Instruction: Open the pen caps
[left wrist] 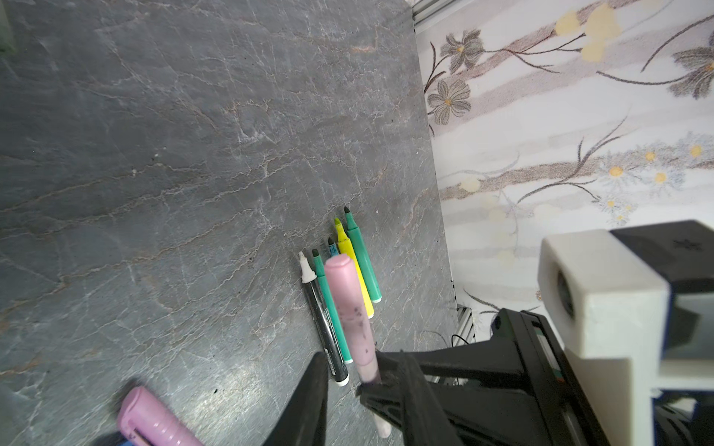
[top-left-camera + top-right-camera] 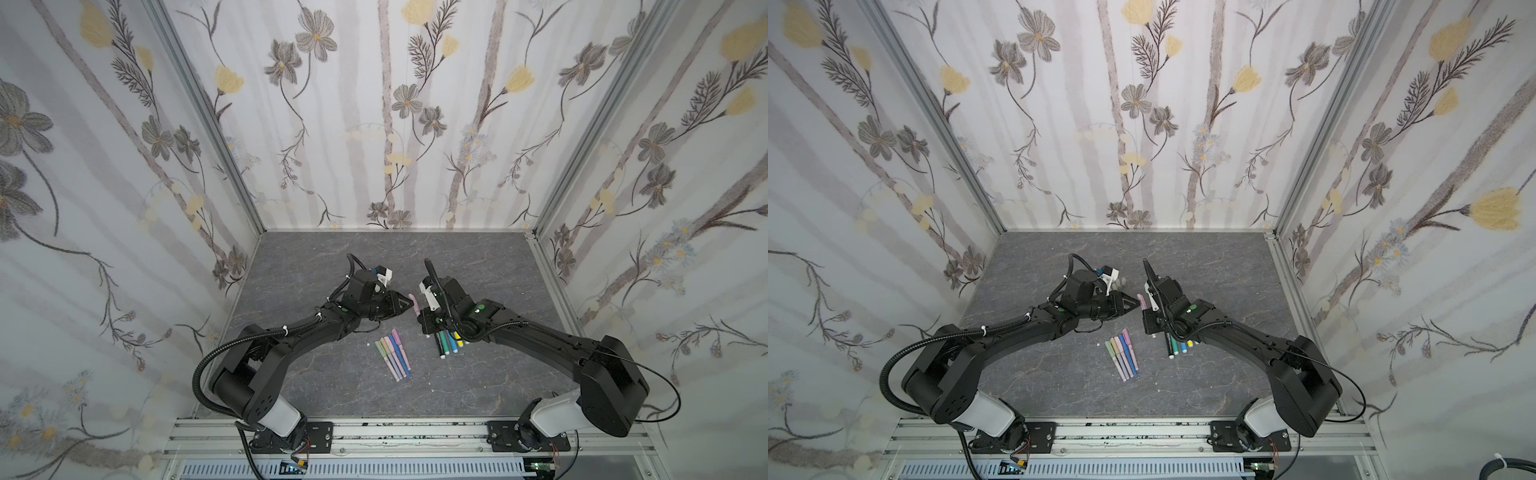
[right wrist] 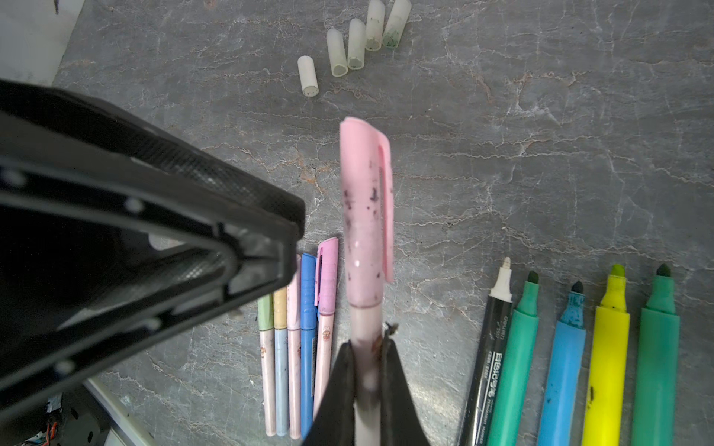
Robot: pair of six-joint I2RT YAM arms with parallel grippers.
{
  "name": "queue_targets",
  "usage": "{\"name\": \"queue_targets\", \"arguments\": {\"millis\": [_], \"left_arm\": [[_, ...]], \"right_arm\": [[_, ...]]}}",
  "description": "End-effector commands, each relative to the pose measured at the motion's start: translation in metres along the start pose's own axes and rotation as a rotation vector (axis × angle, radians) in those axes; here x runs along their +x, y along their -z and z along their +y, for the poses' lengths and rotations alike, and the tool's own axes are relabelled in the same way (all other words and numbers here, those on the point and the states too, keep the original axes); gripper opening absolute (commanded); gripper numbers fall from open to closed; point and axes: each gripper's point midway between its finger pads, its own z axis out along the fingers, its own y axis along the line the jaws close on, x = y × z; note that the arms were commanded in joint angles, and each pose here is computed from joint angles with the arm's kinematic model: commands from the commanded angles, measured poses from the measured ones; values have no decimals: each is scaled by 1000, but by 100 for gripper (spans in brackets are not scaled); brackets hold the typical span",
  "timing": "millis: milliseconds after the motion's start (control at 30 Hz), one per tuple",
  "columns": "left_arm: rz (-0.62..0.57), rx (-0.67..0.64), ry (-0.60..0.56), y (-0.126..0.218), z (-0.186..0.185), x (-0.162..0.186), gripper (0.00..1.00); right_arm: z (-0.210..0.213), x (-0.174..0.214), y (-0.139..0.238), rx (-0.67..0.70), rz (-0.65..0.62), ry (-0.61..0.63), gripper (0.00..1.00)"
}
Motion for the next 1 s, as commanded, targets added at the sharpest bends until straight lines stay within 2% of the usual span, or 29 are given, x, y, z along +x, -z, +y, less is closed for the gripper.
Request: {"name": "queue_targets", "arguments": {"millis": [0, 400, 833, 967], "left_arm": [[-23, 32, -13, -6, -9, -8, 30], [-5, 26, -12, -23, -3, -11, 29], [10, 31, -4, -30, 2, -8, 1], [11, 33, -4, -30, 2, -8, 0]], "right_arm": [[7, -10, 4, -26, -35, 6, 0], [8, -9, 1, -32, -30, 6, 0], [7, -7, -2, -32, -24, 5, 1], [8, -6, -4, -40, -22, 4, 12]]}}
